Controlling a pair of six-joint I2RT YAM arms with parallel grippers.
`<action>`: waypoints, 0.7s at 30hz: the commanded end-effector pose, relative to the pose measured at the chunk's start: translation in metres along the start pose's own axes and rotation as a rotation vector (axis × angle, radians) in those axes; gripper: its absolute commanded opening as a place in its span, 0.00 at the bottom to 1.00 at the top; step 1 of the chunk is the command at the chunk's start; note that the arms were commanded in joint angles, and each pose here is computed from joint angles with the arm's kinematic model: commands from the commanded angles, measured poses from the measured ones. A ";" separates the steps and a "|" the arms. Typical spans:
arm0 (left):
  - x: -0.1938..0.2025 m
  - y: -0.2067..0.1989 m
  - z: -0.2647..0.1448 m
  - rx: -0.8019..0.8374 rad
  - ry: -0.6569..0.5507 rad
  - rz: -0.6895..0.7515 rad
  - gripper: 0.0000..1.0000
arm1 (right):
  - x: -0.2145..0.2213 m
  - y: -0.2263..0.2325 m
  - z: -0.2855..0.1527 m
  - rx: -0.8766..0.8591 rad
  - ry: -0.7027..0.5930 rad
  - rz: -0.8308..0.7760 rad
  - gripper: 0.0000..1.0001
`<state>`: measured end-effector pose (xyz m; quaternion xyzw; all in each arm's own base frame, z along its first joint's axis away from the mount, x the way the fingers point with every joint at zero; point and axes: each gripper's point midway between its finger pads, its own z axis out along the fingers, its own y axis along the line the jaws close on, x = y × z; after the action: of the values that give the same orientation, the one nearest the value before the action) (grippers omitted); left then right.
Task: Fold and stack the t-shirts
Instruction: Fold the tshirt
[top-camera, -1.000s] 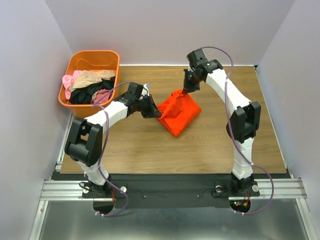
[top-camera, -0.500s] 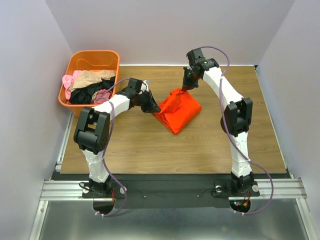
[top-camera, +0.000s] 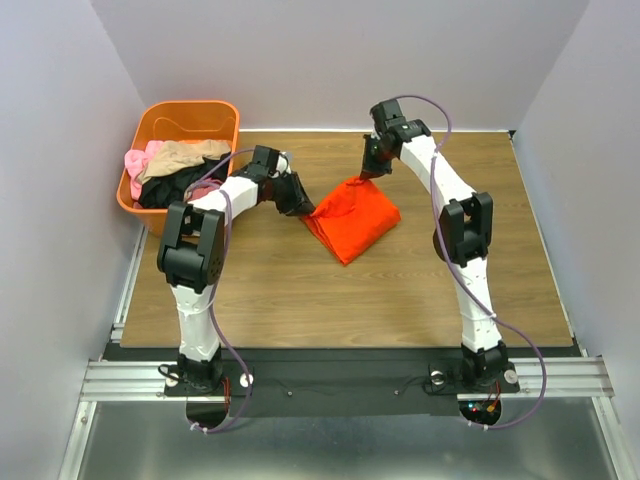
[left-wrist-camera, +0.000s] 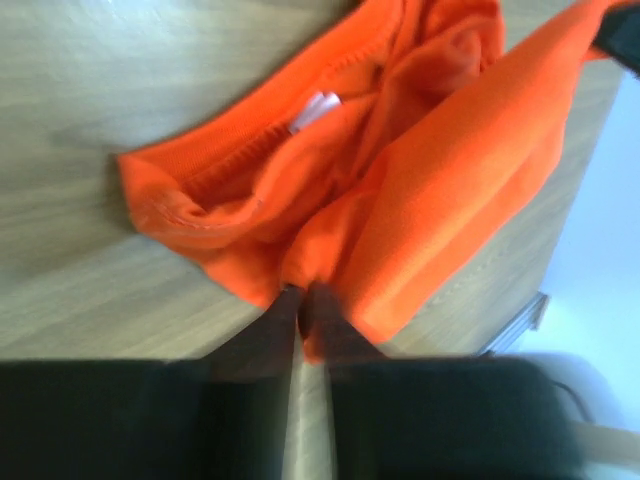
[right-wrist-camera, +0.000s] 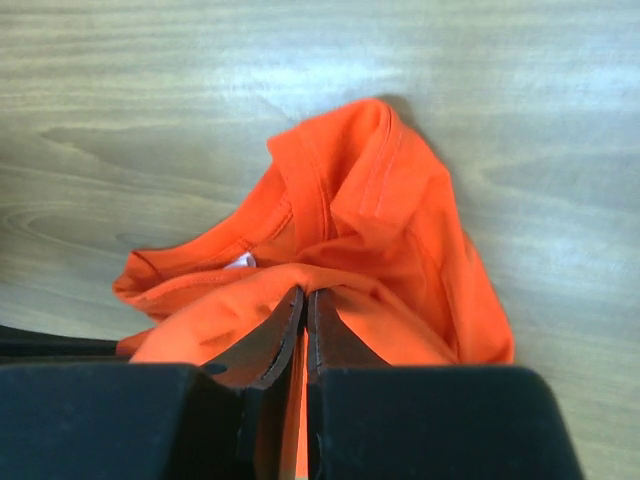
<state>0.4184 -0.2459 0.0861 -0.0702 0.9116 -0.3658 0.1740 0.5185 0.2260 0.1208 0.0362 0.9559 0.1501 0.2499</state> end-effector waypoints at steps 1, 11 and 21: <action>-0.047 -0.016 -0.020 -0.075 -0.124 0.058 0.50 | -0.066 0.009 -0.026 -0.066 -0.208 0.017 0.31; -0.101 -0.043 -0.074 -0.225 -0.325 0.123 0.95 | -0.107 -0.036 -0.063 -0.175 -0.290 0.058 0.89; -0.022 -0.027 -0.041 -0.174 -0.152 0.078 0.96 | -0.056 -0.052 -0.049 -0.419 -0.123 -0.072 0.89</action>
<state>0.4466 -0.2213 0.1273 -0.0843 0.9328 -0.2370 0.2582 0.5522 0.1281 0.1363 0.0466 0.9207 0.2615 0.2858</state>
